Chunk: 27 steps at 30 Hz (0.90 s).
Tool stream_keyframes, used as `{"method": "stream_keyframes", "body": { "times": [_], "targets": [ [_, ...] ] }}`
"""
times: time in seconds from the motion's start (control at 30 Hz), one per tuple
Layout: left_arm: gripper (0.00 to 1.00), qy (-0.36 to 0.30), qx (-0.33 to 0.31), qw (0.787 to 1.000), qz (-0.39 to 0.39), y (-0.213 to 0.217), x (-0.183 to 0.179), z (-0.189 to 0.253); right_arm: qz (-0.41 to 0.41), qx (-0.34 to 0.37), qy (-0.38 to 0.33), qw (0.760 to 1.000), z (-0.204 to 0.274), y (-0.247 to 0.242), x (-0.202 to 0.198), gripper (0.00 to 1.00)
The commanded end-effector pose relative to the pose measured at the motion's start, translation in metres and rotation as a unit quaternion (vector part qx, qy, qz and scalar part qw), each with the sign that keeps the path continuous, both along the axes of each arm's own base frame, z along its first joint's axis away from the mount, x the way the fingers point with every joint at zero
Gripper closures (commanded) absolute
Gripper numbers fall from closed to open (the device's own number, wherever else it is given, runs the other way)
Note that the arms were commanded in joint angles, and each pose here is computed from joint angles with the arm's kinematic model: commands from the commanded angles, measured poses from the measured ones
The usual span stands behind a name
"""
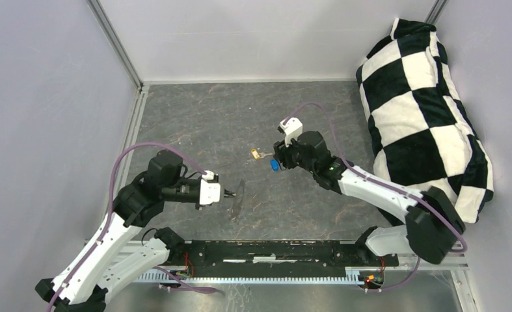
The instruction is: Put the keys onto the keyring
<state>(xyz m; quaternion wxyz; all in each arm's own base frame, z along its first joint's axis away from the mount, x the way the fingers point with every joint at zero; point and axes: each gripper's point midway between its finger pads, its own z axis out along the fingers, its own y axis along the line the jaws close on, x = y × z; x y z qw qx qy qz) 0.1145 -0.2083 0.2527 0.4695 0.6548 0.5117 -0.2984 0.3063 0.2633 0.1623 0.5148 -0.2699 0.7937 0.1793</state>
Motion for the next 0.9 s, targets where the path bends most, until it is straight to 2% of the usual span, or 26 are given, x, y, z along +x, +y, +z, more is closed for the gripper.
{"method": "stream_keyframes", "body": {
  "times": [0.0, 0.2, 0.33, 0.5, 0.63, 0.87],
  "targets": [
    [0.98, 0.041, 0.001, 0.999, 0.03, 0.003, -0.002, -0.011, -0.031, 0.003, 0.028, 0.999, -0.015, 0.011, 0.016, 0.41],
    [0.98, 0.053, 0.015, 0.998, 0.032, 0.005, -0.002, -0.03, -0.053, -0.001, 0.072, 0.996, -0.054, 0.021, 0.026, 0.41],
    [0.98, 0.052, 0.012, 0.998, 0.033, 0.004, -0.001, -0.029, -0.051, -0.021, 0.075, 0.996, -0.069, 0.026, 0.035, 0.41],
    [0.98, 0.057, 0.009, 0.998, 0.037, 0.004, -0.002, -0.027, 0.007, -0.062, 0.045, 0.997, -0.081, 0.023, 0.039, 0.47],
    [0.98, 0.059, 0.007, 0.998, 0.036, 0.003, -0.002, -0.025, 0.066, -0.062, 0.035, 0.995, -0.091, 0.019, 0.037, 0.52],
    [0.98, 0.065, 0.001, 0.997, 0.03, 0.0, -0.003, -0.021, 0.163, -0.059, 0.026, 0.985, -0.106, 0.02, 0.031, 0.5]
  ]
}}
